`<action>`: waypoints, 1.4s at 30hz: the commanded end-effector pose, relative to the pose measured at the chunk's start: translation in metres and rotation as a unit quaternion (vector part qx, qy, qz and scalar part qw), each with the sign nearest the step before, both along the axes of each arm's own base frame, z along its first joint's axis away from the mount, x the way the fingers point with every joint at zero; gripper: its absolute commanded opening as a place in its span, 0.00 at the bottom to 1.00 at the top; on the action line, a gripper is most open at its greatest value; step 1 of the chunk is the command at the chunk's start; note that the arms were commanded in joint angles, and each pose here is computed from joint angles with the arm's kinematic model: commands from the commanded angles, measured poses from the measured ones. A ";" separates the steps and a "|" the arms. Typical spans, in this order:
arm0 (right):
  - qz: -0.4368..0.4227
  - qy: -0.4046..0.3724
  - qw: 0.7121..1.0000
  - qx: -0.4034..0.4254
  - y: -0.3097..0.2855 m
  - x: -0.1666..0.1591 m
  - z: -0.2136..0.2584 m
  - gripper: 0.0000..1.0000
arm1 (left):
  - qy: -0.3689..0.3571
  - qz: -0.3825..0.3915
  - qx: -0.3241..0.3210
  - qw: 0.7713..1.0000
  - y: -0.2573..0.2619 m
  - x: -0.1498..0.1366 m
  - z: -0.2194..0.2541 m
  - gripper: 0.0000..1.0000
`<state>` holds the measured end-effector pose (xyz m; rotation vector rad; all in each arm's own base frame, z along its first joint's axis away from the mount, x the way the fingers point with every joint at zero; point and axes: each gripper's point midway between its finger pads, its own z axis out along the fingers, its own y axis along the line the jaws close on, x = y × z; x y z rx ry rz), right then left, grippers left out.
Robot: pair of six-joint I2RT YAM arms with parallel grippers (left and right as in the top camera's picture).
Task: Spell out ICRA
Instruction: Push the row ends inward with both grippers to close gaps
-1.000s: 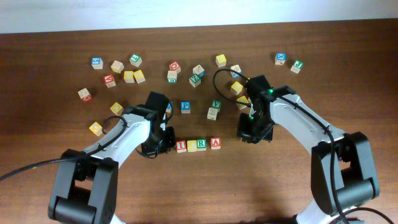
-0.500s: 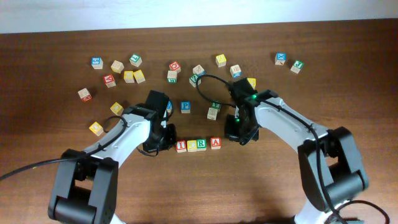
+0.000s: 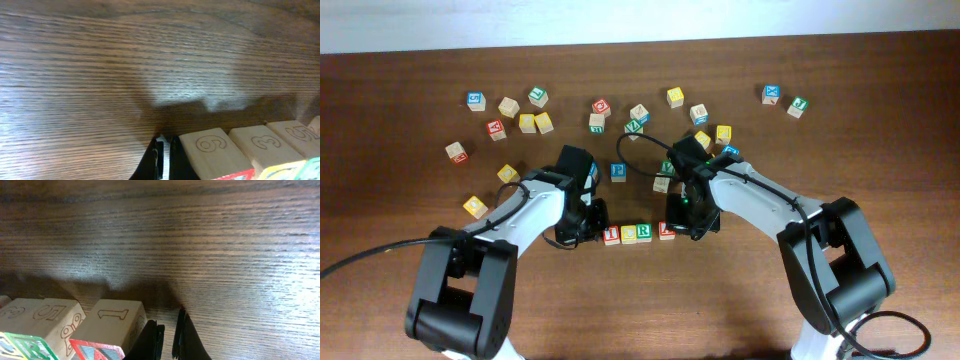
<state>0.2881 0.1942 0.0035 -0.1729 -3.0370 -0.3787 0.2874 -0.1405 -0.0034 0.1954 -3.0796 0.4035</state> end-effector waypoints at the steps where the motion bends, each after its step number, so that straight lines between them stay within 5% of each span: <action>1: 0.000 0.001 1.000 -0.005 0.001 0.000 -0.006 0.04 | 0.017 -0.013 -0.002 1.000 -0.004 -0.008 -0.013 0.00; 24: 0.061 -0.029 0.998 0.015 0.024 -0.001 -0.004 0.04 | 0.017 -0.018 -0.005 1.000 -0.007 -0.009 -0.013 0.00; 42: 0.021 -0.006 1.000 0.010 0.023 -0.007 -0.005 0.04 | 0.008 -0.019 -0.019 1.000 -0.013 -0.004 -0.011 0.00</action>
